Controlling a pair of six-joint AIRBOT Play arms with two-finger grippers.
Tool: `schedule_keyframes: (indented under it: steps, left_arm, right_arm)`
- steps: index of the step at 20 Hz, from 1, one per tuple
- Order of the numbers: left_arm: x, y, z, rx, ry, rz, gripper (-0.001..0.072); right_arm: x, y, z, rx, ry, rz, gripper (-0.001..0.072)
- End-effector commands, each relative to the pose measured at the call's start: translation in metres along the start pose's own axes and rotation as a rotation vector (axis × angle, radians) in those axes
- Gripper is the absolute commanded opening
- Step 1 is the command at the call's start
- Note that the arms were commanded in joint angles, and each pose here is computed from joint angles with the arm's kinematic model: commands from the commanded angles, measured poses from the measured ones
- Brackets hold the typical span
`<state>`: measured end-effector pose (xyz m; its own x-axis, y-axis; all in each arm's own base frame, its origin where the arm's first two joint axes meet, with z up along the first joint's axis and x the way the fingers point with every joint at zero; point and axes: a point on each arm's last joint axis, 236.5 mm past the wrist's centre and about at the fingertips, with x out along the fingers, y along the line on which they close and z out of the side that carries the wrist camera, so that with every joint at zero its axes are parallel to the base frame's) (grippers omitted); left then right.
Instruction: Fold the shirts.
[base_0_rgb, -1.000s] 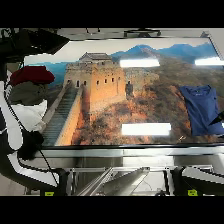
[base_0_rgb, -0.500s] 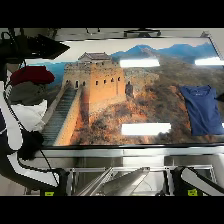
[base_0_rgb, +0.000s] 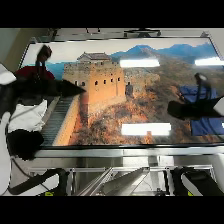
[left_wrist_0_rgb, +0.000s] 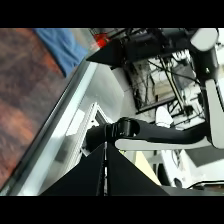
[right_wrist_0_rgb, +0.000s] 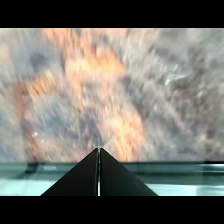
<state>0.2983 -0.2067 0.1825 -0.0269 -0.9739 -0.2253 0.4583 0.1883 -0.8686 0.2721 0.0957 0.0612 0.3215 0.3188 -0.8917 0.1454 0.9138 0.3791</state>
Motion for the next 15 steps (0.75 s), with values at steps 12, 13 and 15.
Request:
schedule_keyframes:
  steps: [12, 13, 15]
  left_arm:
    - [0.02, 0.063, -0.1, -0.173, -0.002, 0.171, 0.0009]
    - [0.02, 0.063, -0.1, -0.173, -0.002, 0.171, 0.001]
    - [0.02, 0.063, -0.1, -0.173, -0.002, 0.171, 0.001]
  right_arm:
    - [0.039, 0.004, -0.05, -0.004, 0.09, 0.045, 0.0023]
    - [0.039, 0.004, -0.05, -0.004, 0.09, 0.045, 0.0024]
    - [0.039, 0.004, -0.05, -0.004, 0.09, 0.045, 0.0023]
